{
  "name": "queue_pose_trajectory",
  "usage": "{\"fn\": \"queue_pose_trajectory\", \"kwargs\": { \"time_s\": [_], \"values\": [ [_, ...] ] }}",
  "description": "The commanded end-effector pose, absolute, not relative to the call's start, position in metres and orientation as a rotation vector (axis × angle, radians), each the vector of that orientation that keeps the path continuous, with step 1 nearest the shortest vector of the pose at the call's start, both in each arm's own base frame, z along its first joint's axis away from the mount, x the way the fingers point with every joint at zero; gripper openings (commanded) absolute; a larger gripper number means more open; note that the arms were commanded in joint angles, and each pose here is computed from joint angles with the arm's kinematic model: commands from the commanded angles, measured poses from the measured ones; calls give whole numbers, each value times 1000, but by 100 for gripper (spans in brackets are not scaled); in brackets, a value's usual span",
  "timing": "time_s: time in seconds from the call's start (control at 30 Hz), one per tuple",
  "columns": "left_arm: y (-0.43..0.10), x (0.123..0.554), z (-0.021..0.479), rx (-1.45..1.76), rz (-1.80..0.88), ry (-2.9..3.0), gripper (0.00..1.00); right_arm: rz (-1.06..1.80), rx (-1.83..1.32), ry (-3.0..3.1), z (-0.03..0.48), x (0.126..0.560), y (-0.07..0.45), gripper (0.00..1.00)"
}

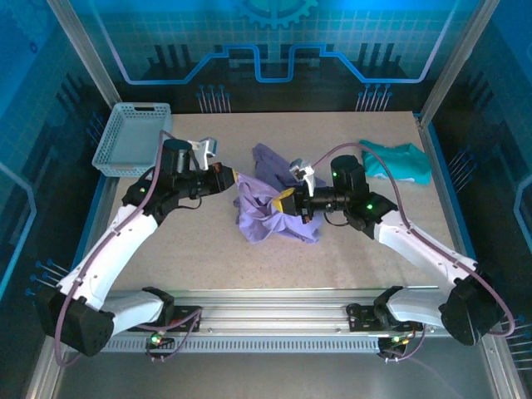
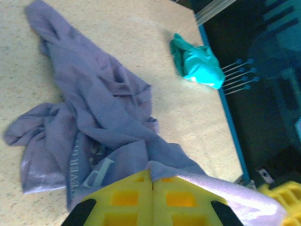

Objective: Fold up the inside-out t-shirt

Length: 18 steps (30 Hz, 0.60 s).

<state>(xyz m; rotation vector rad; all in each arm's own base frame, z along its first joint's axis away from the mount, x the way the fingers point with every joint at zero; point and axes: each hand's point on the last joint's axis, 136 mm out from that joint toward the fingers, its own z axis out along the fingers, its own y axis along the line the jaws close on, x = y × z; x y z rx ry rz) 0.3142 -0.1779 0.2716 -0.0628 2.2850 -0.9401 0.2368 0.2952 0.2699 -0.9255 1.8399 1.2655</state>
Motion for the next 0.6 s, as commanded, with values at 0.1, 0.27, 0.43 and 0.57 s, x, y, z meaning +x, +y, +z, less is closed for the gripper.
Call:
{"fn": "queue_pose_trajectory", "kwargs": {
  "time_s": [0.1, 0.27, 0.43, 0.57],
  "values": [
    [-139, 320, 254, -132, -635, 2330, 19, 1281, -868, 1846, 275, 245, 295, 0],
    [-142, 303, 261, -79, -655, 2307, 40, 1305, -822, 1867, 273, 251, 297, 0],
    [-178, 272, 285, 152, -758, 2200, 50, 1285, -802, 1887, 271, 254, 295, 0],
    [-220, 254, 287, 295, -1010, 2177, 55, 1271, -800, 1892, 271, 255, 294, 0]
  ]
}}
